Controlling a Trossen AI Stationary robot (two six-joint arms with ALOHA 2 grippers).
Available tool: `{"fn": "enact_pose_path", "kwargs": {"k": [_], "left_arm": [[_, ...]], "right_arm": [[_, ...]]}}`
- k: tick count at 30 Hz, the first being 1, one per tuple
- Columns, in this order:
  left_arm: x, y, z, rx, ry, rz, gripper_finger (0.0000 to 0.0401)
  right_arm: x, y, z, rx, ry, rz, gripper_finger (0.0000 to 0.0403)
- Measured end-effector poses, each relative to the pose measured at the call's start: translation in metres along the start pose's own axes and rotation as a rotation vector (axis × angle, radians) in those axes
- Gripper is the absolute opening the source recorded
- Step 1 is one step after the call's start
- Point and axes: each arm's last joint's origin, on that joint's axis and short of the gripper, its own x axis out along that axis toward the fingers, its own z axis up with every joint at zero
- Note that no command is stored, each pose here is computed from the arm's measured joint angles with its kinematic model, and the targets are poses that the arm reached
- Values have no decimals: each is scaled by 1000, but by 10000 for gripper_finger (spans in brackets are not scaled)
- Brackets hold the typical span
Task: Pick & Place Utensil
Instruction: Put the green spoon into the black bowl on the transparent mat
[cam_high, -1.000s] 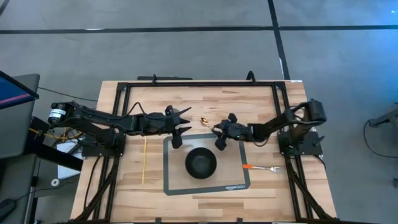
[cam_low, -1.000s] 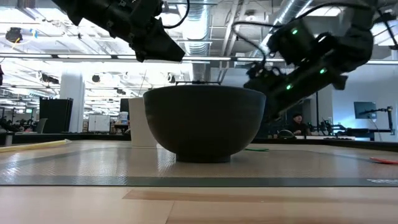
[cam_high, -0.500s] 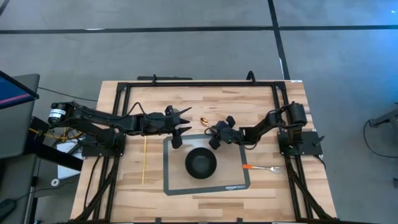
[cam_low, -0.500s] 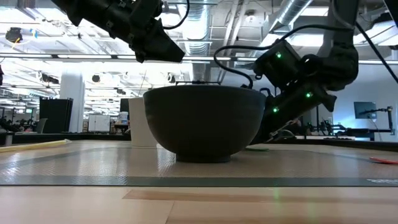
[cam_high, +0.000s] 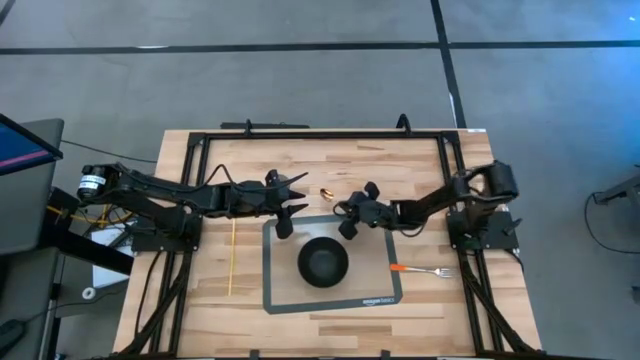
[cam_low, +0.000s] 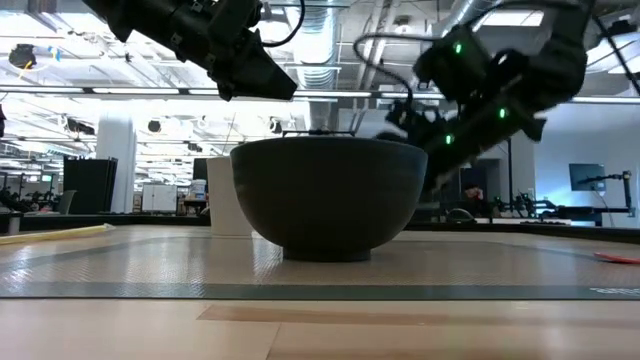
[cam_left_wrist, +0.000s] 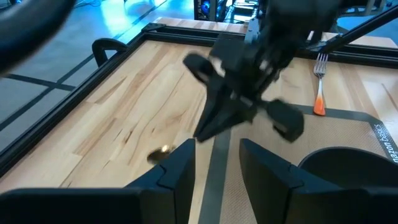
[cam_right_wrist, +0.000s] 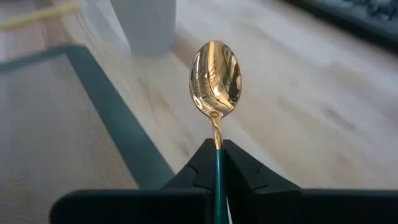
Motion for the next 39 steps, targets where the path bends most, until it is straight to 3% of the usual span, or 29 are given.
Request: {"fn": "enact_pose_path", "kwargs": {"k": [4, 10, 13, 17, 21, 24, 28, 30, 35, 39], "left_arm": [[0, 0, 0, 0, 0, 0, 126], [0, 0, 0, 0, 0, 0, 126], [0, 0, 0, 0, 0, 1, 126], [0, 0, 0, -1, -3, 1, 126], [0, 0, 1, -3, -9, 0, 126], [0, 0, 1, -4, -9, 0, 126], [0, 0, 0, -2, -8, 0, 126], [0, 0, 0, -2, -8, 1, 126], [0, 0, 0, -2, -8, 0, 126], [0, 0, 0, -2, -8, 0, 126]], "right_arm": [[-26, 2, 26, -24, -62, 53, 6], [-66, 7, 55, -18, -103, 238, 5], [-80, 23, 68, -53, -61, 330, 3], [-89, 55, 86, -183, 55, 365, 3], [-89, 82, 94, -330, 239, 343, 3], [-82, 94, 91, -337, 342, 335, 5], [-67, 107, 79, -307, 454, 449, 4], [-63, 113, 79, -278, 463, 492, 4], [-45, 118, 61, -302, 540, 461, 9], [-37, 121, 66, -275, 534, 488, 9]]}}
